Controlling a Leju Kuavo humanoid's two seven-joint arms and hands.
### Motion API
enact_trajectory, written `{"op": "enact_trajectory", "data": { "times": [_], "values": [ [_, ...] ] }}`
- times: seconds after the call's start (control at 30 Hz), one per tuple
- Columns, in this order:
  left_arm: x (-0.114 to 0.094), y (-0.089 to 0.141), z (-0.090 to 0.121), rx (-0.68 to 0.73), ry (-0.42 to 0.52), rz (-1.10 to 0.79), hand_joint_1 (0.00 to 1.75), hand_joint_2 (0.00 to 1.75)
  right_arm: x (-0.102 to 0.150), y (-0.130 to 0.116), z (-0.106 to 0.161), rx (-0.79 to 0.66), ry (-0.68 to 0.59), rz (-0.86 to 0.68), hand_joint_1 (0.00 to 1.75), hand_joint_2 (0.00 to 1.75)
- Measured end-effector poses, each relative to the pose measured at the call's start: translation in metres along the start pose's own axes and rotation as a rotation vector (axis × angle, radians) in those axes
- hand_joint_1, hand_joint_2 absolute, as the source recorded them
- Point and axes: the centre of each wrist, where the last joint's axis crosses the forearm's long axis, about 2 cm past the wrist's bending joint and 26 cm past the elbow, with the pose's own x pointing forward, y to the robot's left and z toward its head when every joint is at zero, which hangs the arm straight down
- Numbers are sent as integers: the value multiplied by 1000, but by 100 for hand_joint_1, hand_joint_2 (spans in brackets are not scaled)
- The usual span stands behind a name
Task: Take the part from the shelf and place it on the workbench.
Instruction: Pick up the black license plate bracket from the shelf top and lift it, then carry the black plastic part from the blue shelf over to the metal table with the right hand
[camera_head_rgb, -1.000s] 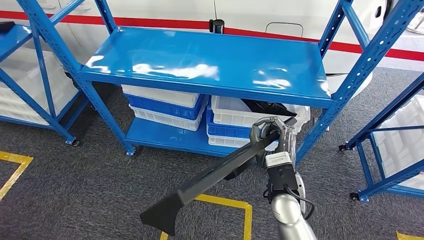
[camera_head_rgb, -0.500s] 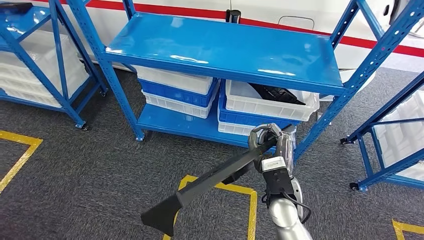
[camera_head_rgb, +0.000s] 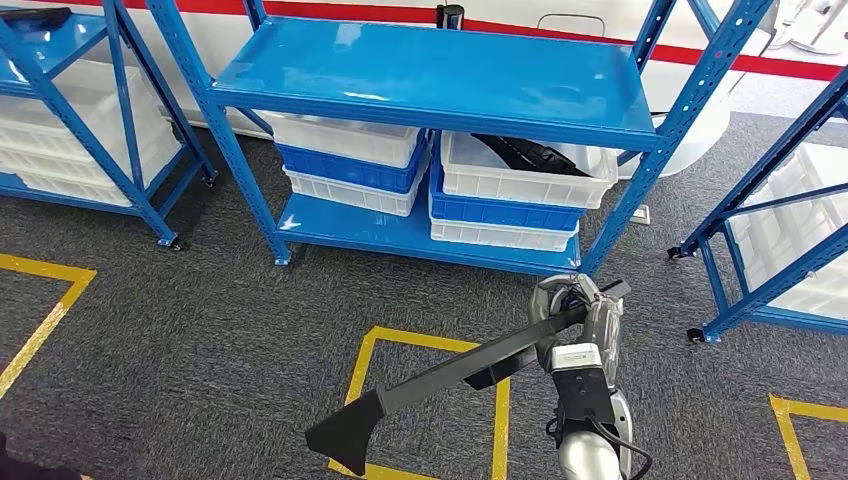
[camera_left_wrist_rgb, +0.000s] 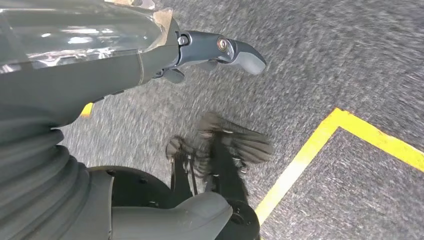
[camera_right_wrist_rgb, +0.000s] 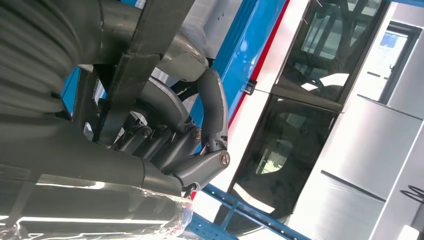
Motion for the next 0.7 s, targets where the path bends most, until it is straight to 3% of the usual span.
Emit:
{"op": "enact_trajectory", "data": {
  "times": [0.2,0.5,0.7],
  "values": [
    [15,-10,-4,-21,-15,-48,0,175,-1,-7,-3,-21,-14,3,175,175],
    [2,11,-2,149,143,-16,0,175,-7,-6,-25,-21,-54,-34,175,175],
    [-1,15,-1,157,148,14,0,175,-16,0,-45,14,-61,-17,175,175]
  ]
}}
